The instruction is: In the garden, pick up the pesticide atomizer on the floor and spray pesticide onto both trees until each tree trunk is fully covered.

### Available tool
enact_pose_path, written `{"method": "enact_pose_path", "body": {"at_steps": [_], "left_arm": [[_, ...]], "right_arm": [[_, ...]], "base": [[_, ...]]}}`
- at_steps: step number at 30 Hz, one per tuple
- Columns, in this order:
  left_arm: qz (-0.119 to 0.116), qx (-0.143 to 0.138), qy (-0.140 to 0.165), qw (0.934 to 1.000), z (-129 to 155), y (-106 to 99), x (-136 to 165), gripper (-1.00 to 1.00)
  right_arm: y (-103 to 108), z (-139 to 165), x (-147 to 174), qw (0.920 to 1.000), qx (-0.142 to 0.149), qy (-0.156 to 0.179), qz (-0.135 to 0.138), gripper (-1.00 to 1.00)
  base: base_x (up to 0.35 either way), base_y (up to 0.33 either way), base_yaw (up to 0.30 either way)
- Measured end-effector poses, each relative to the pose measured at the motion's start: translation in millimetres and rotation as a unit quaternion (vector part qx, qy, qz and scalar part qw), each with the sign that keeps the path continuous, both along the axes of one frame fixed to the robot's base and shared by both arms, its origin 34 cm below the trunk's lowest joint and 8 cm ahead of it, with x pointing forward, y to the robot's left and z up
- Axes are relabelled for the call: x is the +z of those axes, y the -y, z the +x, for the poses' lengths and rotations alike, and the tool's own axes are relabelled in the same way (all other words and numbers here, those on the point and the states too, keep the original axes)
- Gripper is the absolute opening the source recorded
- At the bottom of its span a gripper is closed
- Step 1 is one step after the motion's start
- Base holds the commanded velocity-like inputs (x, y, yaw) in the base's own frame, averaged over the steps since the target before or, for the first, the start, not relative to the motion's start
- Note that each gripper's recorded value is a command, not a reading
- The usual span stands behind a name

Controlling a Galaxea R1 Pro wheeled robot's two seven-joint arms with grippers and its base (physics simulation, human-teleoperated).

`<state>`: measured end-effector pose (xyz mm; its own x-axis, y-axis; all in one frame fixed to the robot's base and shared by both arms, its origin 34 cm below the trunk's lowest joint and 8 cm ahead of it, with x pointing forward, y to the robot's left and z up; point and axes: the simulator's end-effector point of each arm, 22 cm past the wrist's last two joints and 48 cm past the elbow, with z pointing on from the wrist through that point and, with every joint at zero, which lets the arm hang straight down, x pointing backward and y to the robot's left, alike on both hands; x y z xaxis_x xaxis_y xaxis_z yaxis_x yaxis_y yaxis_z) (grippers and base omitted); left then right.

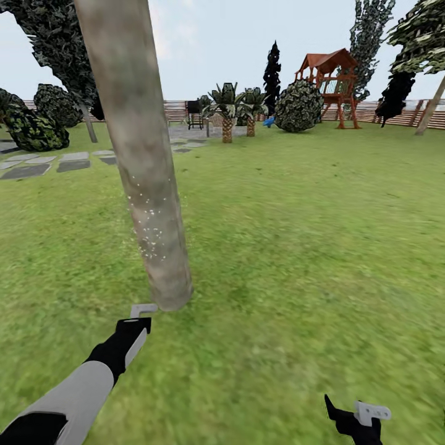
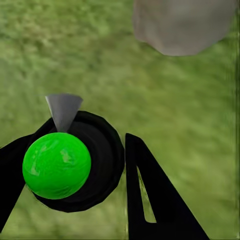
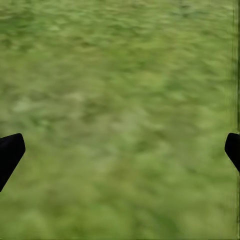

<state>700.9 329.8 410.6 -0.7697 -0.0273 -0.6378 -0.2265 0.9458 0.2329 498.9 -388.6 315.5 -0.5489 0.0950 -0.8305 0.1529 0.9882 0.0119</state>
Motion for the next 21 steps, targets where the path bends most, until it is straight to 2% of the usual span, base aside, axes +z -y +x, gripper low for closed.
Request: {"method": "enact_pose_path", "body": {"at_steps": [11,21], "left_arm": [[-0.003,-0.002,0.002,1.0000,1.7,4.9,1.4,-1.00],[-0.003,-0.001,0.004,1.0000,2.3,4.5,2.1,-1.00]], "right_arm": [[-0.4,0.1,0.0,1.0000,0.000,0.000,0.000,1.00],[-1.5,0.1,-0.2,1.0000,0.001,0.000,0.001,1.00]], "base": [[0.007,-0.275,0.007],[0.186,-0.226,0.236]]}}
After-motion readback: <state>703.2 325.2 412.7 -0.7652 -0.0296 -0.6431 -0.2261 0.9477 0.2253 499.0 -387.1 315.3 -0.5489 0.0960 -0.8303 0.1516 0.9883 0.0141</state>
